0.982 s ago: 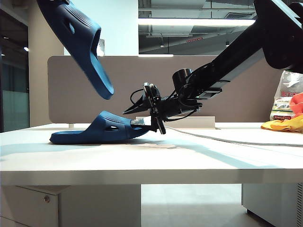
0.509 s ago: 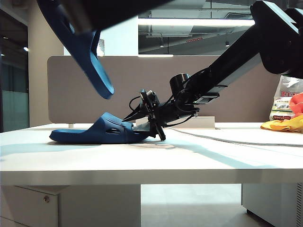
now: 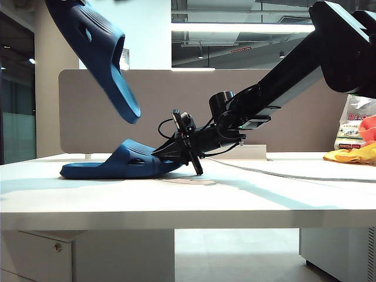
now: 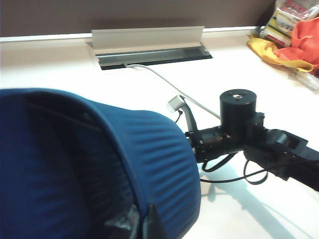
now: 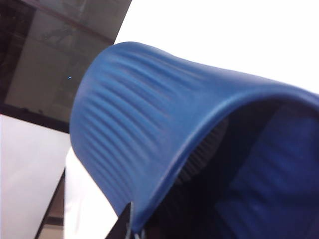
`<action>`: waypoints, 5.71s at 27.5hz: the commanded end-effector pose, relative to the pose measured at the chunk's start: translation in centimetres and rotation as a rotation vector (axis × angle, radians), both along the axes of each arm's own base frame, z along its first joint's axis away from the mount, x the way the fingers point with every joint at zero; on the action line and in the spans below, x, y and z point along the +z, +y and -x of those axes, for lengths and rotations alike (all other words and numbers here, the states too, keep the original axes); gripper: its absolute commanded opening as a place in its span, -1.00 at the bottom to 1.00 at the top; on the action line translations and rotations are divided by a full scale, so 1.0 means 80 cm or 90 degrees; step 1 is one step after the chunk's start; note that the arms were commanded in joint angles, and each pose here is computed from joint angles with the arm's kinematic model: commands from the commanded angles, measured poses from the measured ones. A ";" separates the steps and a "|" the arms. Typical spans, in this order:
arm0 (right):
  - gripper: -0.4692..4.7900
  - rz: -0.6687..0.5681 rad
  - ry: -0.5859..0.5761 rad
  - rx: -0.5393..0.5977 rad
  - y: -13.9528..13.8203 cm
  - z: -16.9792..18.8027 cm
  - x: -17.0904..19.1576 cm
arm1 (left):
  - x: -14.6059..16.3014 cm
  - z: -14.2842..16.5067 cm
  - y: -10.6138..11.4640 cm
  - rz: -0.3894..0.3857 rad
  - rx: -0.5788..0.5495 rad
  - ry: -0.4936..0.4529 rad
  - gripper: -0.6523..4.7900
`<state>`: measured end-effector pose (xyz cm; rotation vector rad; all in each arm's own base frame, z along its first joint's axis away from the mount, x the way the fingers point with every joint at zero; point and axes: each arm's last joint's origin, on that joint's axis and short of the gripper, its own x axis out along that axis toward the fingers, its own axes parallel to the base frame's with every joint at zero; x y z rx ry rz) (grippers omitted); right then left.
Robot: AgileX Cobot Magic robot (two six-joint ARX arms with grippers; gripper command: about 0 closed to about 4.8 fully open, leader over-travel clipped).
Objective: Interlock the pair of blue slippers on the table with their fronts facing up.
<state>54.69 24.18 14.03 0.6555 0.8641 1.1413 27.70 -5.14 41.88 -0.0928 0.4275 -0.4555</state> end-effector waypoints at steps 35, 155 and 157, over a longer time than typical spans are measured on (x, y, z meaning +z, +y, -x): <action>-0.83 0.038 -0.295 -0.040 -0.176 0.157 0.393 | 0.027 0.009 0.119 0.190 -0.045 -0.057 -0.78; -0.83 -0.043 -0.288 -0.163 -0.234 0.291 0.093 | -0.229 -0.004 -0.002 0.523 -0.328 -0.054 -0.78; -0.83 -0.045 -0.276 -0.144 -0.230 0.285 0.086 | -0.230 -0.003 -0.003 0.517 -0.344 -0.042 -0.78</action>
